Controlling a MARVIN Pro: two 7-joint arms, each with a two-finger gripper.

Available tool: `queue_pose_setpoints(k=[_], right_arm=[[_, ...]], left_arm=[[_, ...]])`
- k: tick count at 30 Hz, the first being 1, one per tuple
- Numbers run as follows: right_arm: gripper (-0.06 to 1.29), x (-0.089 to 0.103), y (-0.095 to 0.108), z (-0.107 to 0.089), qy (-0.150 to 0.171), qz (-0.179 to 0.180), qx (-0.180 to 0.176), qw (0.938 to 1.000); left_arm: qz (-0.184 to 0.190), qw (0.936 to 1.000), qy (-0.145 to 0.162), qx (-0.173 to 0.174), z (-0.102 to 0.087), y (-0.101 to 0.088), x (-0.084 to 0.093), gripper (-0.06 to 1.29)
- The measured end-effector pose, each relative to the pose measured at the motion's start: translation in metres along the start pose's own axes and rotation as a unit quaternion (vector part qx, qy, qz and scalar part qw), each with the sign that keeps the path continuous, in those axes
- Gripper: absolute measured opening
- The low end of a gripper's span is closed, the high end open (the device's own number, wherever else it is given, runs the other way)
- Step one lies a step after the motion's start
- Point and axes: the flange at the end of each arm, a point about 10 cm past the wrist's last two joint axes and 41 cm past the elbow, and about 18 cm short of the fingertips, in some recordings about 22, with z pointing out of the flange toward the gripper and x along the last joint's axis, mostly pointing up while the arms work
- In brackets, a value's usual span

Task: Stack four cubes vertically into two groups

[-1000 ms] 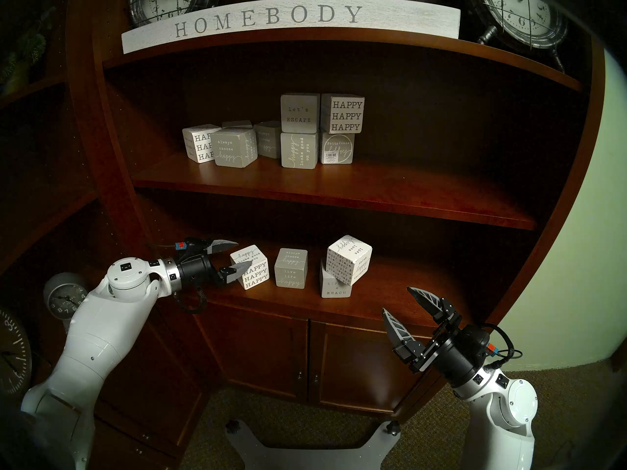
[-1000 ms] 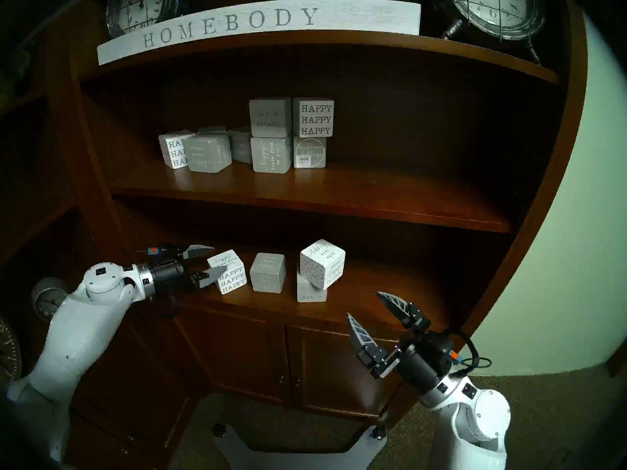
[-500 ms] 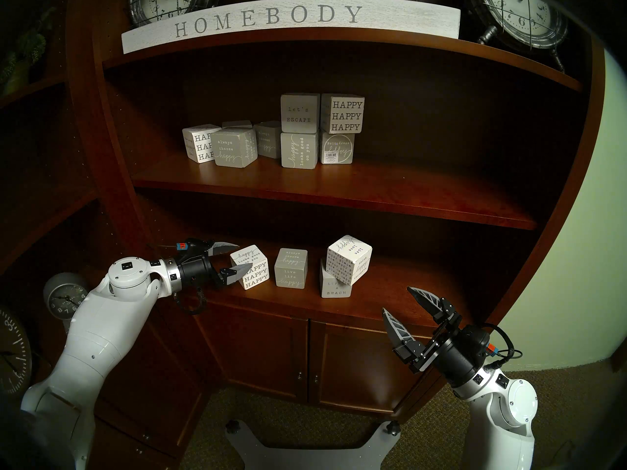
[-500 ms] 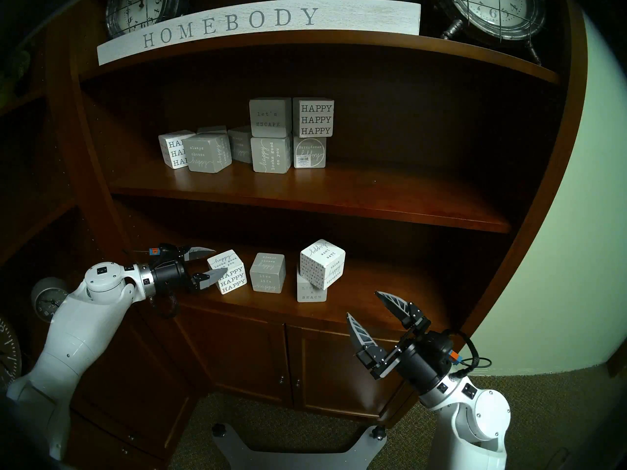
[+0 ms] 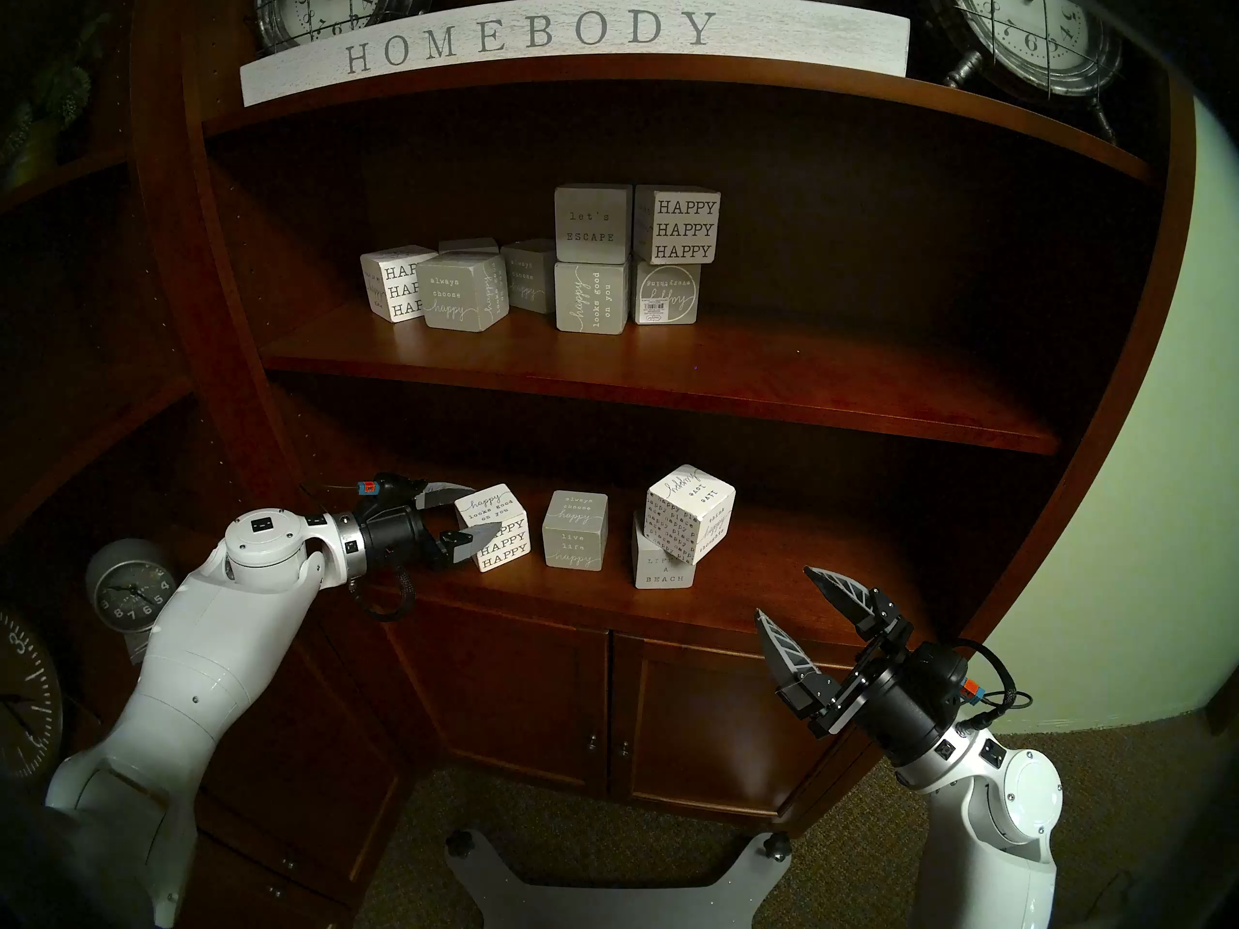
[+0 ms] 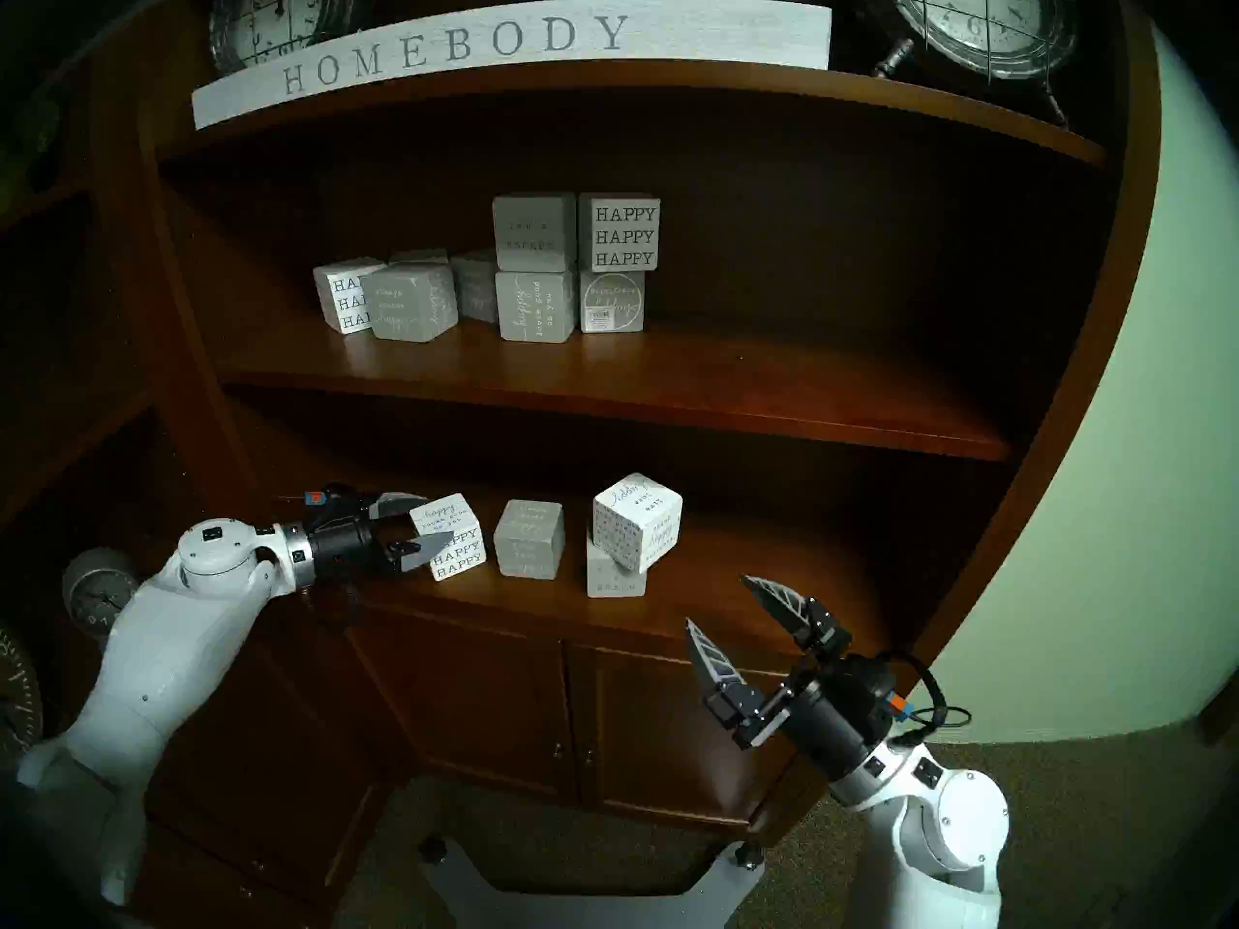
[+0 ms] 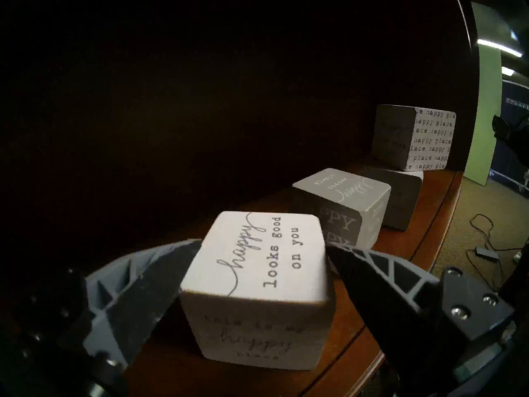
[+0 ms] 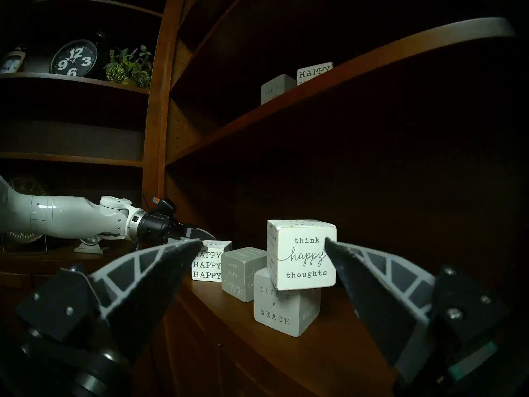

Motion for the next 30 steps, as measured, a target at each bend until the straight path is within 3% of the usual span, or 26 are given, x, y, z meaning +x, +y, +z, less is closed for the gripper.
queue_pose_setpoints(k=[30], right_arm=[[1.19, 0.0, 0.0, 0.0, 0.0, 0.0, 0.0, 1.0]], left_arm=[[-0.011, 0.9999, -0.006, -0.009, 0.009, -0.007, -0.013, 1.23]])
